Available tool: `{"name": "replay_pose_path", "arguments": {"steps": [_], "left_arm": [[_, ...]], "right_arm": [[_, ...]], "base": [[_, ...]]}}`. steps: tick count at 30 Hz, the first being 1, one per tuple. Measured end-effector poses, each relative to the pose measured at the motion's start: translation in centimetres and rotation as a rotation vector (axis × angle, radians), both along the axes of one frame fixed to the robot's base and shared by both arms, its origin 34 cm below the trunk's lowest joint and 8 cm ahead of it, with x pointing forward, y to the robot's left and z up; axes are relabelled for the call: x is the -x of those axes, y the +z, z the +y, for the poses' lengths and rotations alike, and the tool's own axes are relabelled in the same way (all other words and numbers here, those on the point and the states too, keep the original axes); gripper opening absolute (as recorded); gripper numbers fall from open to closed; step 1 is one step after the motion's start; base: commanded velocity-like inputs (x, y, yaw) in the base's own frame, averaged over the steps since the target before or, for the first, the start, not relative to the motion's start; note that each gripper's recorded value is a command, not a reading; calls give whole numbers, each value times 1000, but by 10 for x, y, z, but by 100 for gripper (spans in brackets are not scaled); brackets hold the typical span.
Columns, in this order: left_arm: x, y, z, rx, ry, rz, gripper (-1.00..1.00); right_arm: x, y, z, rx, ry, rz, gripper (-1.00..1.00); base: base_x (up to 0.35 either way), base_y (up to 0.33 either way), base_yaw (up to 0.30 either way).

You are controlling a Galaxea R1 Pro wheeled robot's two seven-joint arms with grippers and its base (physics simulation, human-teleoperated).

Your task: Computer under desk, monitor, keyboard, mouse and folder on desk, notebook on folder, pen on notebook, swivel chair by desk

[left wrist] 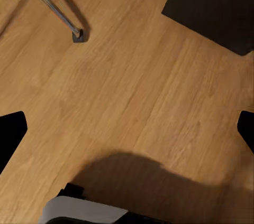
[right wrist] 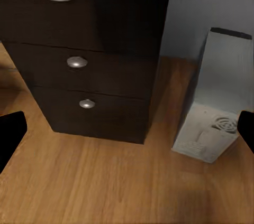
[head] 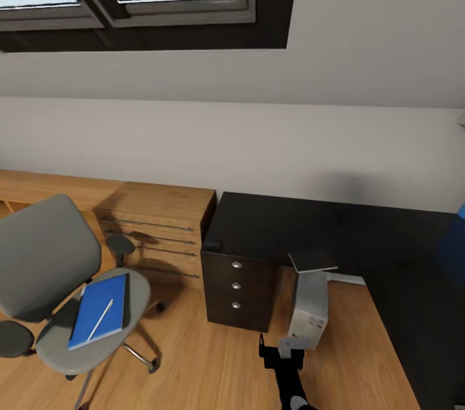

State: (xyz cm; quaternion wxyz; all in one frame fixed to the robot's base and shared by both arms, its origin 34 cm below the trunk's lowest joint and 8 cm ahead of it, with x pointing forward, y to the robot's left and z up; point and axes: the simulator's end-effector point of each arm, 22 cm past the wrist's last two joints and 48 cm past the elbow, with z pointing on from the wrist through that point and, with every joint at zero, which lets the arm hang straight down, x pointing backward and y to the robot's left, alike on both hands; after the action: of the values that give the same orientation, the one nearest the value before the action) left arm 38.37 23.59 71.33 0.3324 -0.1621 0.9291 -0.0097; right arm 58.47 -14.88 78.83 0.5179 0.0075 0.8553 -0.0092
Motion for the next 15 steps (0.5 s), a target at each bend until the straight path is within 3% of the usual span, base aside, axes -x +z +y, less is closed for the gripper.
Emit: {"name": "replay_pose_path", "arguments": {"steps": [1,2,3,4,6,8,12,15], "left_arm": [[-10,9,-15,44,-42,124,100],[-58,55,-28,73,-56,15,100],[-63,62,-28,71,-54,13,100],[-71,72,-28,69,-51,0,100],[-100,118,-27,53,-39,-46,100],[-118,149,-29,47,-49,-55,100],[-126,154,-16,58,-11,-36,100],[-113,129,2,43,21,35,100]], "right_arm": [[-1,-19,10,32,26,202,100],[-35,13,26,7,39,169,100],[-75,69,43,-32,49,58,100],[-79,74,45,-30,52,74,100],[-97,113,56,-29,74,105,100],[-108,145,62,-22,96,126,100],[-112,157,67,-36,115,143,100],[-104,147,83,-103,164,186,100]], "base": [[329,0,0],[329,0,0],[329,0,0],[329,0,0],[329,0,0],[329,0,0],[329,0,0],[329,0,0]]}}
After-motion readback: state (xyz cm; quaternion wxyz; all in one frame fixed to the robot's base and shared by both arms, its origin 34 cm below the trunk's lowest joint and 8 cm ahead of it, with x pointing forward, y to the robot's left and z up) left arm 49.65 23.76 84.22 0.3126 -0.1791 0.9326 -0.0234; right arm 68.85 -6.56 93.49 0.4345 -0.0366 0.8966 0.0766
